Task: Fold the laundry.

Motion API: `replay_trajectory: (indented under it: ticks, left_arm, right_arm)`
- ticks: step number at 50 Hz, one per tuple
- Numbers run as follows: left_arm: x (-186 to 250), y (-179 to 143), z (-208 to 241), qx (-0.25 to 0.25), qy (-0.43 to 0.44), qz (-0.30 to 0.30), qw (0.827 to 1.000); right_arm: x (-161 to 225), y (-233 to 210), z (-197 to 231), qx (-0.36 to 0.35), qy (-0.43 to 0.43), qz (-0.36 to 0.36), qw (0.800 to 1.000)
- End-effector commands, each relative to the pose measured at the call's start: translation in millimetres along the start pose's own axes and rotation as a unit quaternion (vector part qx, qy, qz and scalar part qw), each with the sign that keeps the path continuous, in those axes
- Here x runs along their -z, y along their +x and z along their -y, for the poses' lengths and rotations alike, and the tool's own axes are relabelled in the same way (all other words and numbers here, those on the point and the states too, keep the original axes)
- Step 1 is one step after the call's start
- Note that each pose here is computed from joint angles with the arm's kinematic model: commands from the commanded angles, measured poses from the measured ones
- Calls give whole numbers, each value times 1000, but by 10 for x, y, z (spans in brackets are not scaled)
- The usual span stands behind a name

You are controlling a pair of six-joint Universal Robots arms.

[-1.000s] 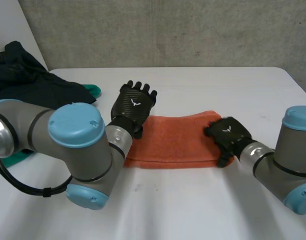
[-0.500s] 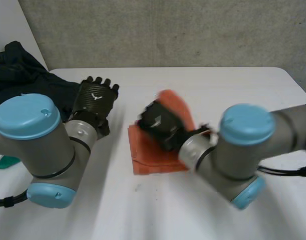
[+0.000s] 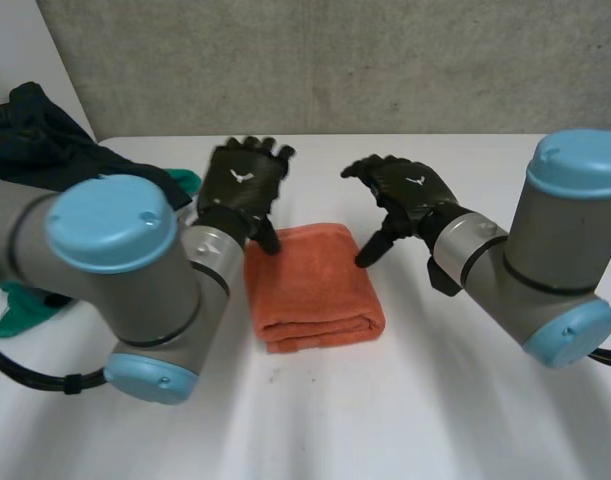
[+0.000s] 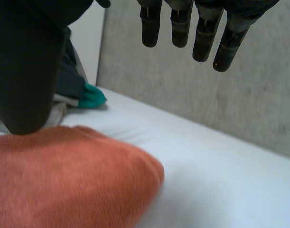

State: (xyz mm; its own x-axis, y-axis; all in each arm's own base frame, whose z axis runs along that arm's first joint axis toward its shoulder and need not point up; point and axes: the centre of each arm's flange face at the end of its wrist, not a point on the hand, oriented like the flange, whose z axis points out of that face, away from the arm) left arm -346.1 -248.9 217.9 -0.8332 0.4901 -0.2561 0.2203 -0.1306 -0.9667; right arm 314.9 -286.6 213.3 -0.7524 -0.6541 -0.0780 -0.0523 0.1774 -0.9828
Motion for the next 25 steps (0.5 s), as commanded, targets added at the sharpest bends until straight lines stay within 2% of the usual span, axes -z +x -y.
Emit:
replay_trajectory:
  ticks: [1,4,9,16,21,25]
  left_arm:
    - [-5,176,-503,-14,-113,-17,993]
    - [11,183,-633,-23,-143,-12,989]
    - [31,185,-811,-52,-181,-20,982]
    - [39,174,-769,-95,-178,-31,979]
    - [18,113,-414,-89,-130,-26,987]
    - [37,-45,36,-74,-66,-34,995]
  right_arm:
    - [-224,98,-319,29,-92,0,995]
    - [-286,114,-472,34,-120,3,992]
    - [-372,78,-742,83,-161,13,983]
    - [-376,-6,-677,126,-151,16,980]
    - [-242,-25,-380,108,-116,7,987]
    - [-88,13,-274,51,-65,-13,996]
